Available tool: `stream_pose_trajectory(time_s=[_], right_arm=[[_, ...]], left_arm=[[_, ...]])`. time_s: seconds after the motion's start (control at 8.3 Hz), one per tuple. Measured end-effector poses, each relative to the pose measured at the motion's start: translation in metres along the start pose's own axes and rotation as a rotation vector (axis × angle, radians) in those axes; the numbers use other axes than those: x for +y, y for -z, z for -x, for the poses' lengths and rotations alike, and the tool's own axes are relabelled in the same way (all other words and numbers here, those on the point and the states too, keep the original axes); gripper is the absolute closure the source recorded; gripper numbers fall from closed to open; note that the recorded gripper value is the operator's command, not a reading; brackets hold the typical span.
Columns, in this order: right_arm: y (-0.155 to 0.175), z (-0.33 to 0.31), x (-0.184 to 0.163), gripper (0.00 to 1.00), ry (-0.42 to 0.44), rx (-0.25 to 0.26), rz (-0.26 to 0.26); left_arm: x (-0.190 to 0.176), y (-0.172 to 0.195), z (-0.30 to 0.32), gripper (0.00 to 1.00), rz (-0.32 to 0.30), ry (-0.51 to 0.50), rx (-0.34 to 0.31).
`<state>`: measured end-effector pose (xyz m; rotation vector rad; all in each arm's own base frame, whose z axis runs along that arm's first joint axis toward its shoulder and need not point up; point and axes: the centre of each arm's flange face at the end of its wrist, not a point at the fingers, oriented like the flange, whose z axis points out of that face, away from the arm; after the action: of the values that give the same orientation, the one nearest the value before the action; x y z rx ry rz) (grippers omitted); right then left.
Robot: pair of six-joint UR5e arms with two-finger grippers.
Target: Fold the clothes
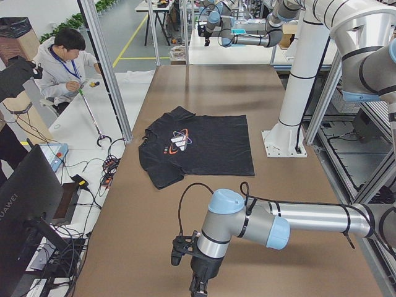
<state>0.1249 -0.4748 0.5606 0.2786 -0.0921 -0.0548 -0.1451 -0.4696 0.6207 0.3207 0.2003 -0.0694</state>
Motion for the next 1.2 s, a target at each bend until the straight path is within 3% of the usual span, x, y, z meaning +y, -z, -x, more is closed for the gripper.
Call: stream_pose_trajectory(time_s=[0.24, 0.72, 1.2], right_arm=[[0.007, 0.004, -0.004, 0.06, 0.014, 0.000, -0.025], [0.020, 0.017, -0.020, 0.06, 0.035, -0.020, -0.157], [0.024, 0.023, -0.022, 0.06, 0.040, -0.063, -0.184]], left_arm=[[-0.002, 0.003, -0.001, 0.00, -0.007, -0.001, 0.001], [-0.034, 0.029, -0.008, 0.00, -0.074, -0.014, 0.003], [-0.073, 0.054, -0.016, 0.00, -0.181, -0.049, 0.024]])
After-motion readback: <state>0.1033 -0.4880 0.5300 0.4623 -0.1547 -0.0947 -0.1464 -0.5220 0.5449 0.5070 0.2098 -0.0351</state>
